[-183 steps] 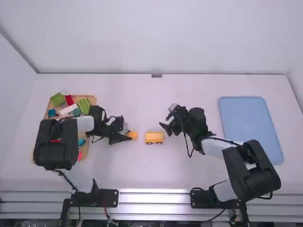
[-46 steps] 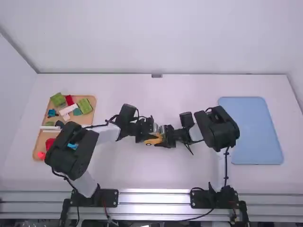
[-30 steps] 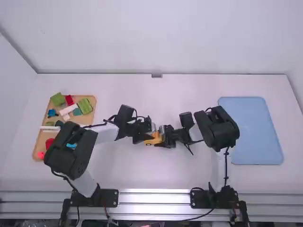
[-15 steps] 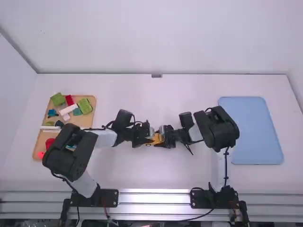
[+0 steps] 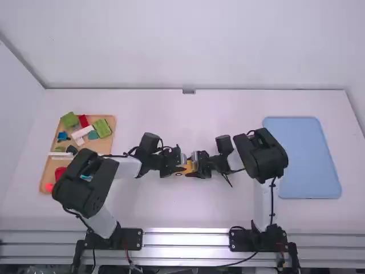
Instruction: Assemble lego blocks to make yellow taxi
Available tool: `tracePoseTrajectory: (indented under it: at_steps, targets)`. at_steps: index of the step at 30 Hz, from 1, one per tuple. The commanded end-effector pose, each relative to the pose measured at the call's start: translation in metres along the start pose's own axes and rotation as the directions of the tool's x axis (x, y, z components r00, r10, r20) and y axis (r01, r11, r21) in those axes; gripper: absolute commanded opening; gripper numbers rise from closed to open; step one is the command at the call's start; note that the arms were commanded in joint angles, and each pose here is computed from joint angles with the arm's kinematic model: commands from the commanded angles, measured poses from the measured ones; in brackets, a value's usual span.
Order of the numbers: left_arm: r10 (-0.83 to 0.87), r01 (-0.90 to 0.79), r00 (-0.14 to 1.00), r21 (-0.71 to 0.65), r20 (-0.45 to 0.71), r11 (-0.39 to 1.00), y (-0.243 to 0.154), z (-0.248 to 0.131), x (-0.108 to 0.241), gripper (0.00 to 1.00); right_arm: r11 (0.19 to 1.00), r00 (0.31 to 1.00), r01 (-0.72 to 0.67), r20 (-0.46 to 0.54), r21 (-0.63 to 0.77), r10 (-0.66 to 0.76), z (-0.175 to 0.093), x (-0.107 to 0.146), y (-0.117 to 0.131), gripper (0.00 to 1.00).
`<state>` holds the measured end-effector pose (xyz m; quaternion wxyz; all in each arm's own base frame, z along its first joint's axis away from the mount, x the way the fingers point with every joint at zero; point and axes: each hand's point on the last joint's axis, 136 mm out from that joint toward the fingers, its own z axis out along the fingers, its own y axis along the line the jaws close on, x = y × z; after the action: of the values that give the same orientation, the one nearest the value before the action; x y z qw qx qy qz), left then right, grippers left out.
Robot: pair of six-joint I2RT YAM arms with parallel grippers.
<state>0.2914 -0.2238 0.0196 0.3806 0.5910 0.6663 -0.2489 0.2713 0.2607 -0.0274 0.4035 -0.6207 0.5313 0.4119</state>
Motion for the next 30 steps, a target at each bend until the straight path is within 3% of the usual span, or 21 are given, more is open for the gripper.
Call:
tracePoseTrajectory:
  at_steps: [1, 6, 11, 18, 30]
  targets:
    - [-0.102, 0.089, 0.975, -0.070, -0.200, 0.994, 0.001, 0.005, 0.055, 0.02, 1.000, 1.000, -0.013, 0.009, -0.029, 0.014, 0.005, 0.001, 0.007, 0.50]
    - [-0.133, 0.088, 0.937, -0.150, -0.324, 0.985, 0.011, -0.003, 0.079, 0.02, 0.999, 1.000, -0.016, 0.008, -0.028, 0.017, 0.004, 0.001, 0.007, 0.51]
    - [-0.138, 0.103, 0.917, -0.113, -0.375, 0.988, 0.013, -0.006, 0.077, 0.02, 0.999, 1.000, -0.017, 0.008, -0.028, 0.018, 0.004, 0.001, 0.007, 0.51]
    - [-0.039, 0.053, 0.931, 0.030, -0.363, 0.998, 0.008, -0.007, 0.057, 0.02, 0.999, 0.999, -0.034, -0.003, -0.030, 0.034, 0.004, 0.004, 0.009, 0.51]
    - [-0.078, 0.092, 0.921, 0.019, -0.381, 0.996, 0.003, -0.013, 0.073, 0.02, 0.999, 1.000, -0.030, -0.004, -0.031, 0.030, 0.004, 0.004, 0.009, 0.52]
